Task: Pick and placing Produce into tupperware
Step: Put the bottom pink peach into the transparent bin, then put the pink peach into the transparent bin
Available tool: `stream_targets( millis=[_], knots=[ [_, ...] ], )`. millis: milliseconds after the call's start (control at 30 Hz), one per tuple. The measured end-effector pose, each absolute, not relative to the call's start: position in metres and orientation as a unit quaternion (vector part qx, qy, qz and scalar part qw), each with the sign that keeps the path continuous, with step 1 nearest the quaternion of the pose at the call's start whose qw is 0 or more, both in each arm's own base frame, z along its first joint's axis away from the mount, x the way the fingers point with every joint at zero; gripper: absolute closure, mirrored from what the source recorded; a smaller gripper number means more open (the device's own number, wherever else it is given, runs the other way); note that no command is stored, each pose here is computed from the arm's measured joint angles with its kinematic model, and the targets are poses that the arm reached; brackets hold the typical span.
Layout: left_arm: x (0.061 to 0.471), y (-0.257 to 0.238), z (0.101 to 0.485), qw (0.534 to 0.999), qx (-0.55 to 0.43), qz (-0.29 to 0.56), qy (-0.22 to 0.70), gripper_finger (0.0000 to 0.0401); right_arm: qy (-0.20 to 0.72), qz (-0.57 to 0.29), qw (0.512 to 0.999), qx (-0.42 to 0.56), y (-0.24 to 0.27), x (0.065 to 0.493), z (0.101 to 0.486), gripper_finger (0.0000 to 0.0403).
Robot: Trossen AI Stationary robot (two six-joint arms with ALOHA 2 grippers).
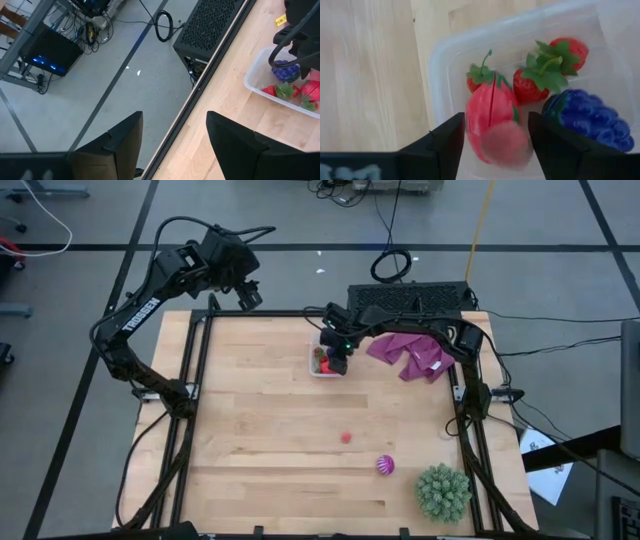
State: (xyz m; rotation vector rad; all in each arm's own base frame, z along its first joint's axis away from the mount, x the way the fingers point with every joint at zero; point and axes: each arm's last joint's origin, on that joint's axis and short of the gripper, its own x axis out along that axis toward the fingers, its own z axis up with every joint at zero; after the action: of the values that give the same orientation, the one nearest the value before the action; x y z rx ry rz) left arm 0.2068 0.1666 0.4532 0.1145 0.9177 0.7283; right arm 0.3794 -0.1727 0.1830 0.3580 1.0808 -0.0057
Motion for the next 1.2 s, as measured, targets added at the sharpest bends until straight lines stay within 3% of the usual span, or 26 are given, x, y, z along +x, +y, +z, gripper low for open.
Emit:
stream_targets(
  millis=[200, 433, 767, 933, 1200],
  knots=[
    [0.207, 0.167, 0.453, 0.831, 0.054, 0.343, 0.433, 0.0176, 0.483, -0.001, 0.863, 0.148, -0.177, 0.389, 0.206, 0.0186],
    [0.205, 0.165, 0.451, 0.826, 0.049, 0.339, 0.447, 0.0176, 0.457, -0.001, 0.880, 0.130, -0.169, 0.384, 0.268, 0.0189],
    [0.205, 0.160, 0.448, 0.824, 0.032, 0.327, 0.462, 0.0176, 0.517, 0.014, 0.844, 0.140, -0.064, 0.342, 0.337, 0.0190],
    [0.210, 0.153, 0.447, 0.843, 0.014, 0.293, 0.451, 0.0176, 0.543, 0.007, 0.833, 0.108, -0.007, 0.333, 0.332, 0.0190],
    [0.222, 0.126, 0.443, 0.848, -0.010, 0.254, 0.466, 0.0176, 0.619, 0.000, 0.783, 0.069, 0.046, 0.318, 0.284, 0.0190]
  ],
)
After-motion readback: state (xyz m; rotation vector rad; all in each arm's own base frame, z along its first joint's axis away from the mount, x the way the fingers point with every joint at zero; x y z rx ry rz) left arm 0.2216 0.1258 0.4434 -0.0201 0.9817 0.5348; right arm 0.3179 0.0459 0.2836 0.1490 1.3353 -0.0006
